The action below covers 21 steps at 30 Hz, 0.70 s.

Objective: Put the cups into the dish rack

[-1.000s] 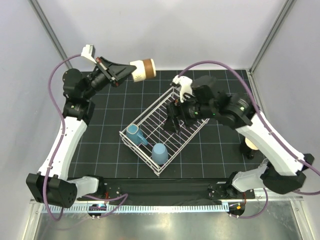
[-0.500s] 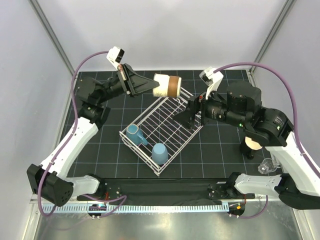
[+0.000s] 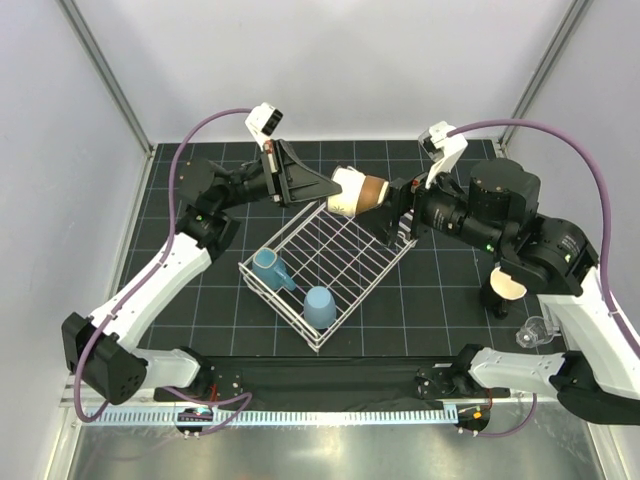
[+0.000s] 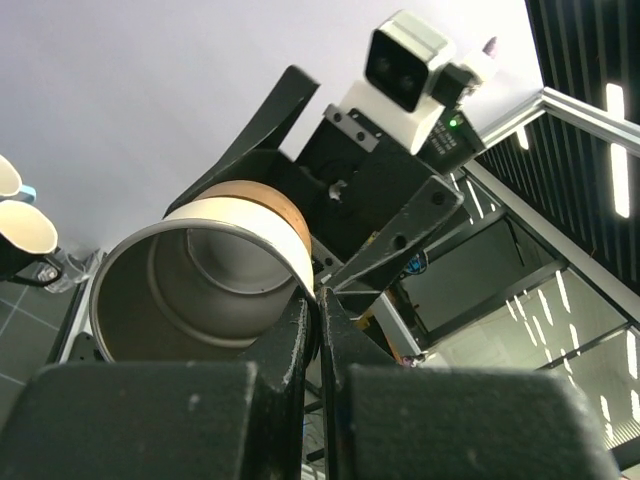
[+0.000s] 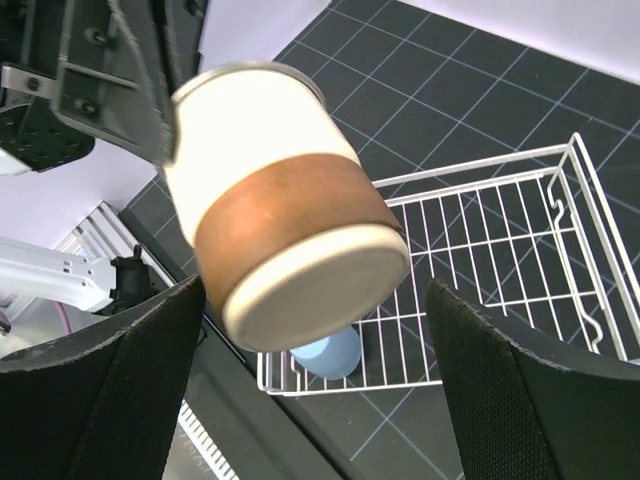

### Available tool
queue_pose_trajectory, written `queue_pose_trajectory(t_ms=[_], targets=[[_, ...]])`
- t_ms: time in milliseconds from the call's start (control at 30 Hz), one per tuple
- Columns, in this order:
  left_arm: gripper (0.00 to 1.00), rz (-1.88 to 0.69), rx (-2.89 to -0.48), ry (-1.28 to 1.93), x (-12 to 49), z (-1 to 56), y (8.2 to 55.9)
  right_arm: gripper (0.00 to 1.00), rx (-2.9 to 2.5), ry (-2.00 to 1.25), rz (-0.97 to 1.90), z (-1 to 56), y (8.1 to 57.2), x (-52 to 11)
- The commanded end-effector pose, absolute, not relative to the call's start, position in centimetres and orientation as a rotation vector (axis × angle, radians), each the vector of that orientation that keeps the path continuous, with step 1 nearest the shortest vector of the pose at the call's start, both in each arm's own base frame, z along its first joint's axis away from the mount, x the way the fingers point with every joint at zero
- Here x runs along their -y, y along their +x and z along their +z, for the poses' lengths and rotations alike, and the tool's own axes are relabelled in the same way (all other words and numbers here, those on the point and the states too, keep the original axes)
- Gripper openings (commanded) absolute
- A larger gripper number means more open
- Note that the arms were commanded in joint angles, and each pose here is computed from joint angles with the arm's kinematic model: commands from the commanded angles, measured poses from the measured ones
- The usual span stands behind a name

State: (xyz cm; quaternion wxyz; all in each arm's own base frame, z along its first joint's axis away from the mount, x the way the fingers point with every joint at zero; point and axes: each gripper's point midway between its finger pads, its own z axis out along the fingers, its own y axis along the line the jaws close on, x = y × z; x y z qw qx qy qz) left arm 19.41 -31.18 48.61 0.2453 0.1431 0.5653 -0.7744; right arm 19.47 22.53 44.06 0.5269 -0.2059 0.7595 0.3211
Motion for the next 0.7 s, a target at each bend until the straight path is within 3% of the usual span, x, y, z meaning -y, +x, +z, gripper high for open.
queue_pose_trajectory(t_ms=[0,367,667], targets=[[0.00,-2.130,-1.491,0.488,31.0,49.7,18.0,0.90,-1.708,-0.554,0.799,46.9,19.0,-22.7],[0.00,-2.135,-1.506,0.493,31.1,49.3,18.1,0.84,-1.669,-0.634,0.883,47.0,17.7,-23.8],[0.00,-2.152,-1.511,0.496,31.1,49.1,17.6,0.87,-1.675,-0.646,0.886,46.2,18.1,-24.3]])
